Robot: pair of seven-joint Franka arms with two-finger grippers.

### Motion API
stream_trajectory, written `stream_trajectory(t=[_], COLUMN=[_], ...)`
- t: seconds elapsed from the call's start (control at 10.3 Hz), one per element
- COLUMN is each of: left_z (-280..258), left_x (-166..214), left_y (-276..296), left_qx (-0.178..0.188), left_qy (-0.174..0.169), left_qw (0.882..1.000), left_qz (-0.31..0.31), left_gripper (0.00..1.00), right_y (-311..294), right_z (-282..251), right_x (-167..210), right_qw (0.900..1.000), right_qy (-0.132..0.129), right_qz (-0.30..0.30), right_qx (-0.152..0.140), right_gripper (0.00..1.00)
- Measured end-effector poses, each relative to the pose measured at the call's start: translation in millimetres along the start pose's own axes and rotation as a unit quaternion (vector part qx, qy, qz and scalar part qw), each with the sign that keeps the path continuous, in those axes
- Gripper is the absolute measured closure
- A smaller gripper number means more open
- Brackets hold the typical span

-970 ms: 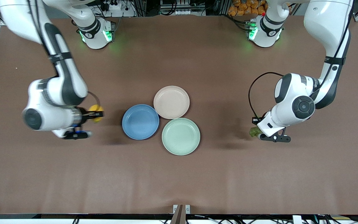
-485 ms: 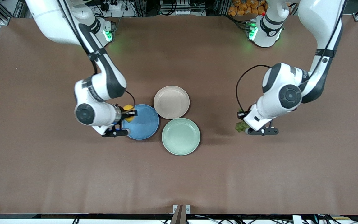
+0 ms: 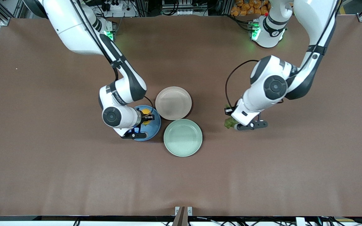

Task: Place lemon and lettuce in plates
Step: 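Carry the lemon to the blue plate while the left gripper carries lettuce, then release the lemon on the blue plate while the left gripper lowers lettuce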

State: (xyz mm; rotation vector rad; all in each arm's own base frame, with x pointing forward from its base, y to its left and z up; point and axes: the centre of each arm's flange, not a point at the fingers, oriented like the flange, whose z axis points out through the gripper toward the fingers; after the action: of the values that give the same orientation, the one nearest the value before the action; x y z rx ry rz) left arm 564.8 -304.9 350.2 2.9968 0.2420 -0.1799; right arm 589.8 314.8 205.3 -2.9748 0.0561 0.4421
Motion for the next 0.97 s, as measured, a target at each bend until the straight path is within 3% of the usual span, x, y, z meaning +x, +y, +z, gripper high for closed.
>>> stream_trajectory(t=[0.39,0.58,0.78,0.97], left_z=[15,46,73,91], left_x=[-33,-61,-78,-86], left_y=[57,96,120,140], left_qx=[-0.036,-0.050,-0.069,-0.091], left_qy=[-0.003,-0.009,-0.010,-0.009], left_qw=[0.998,0.997,0.994,0.991], left_qz=[-0.050,-0.062,-0.084,-0.097], left_gripper=[0.96,0.96,0.96,0.96], right_y=[12,9,15,36], right_z=[-12,-23,-54,-115], right_x=[14,17,26,32], right_qw=[1.000,1.000,0.999,0.998], right_qy=[0.012,0.021,0.036,0.053], right_qz=[0.015,0.013,0.013,-0.019], right_qx=[0.005,0.009,0.009,-0.025], right_gripper=[0.28,0.01,0.00,0.00])
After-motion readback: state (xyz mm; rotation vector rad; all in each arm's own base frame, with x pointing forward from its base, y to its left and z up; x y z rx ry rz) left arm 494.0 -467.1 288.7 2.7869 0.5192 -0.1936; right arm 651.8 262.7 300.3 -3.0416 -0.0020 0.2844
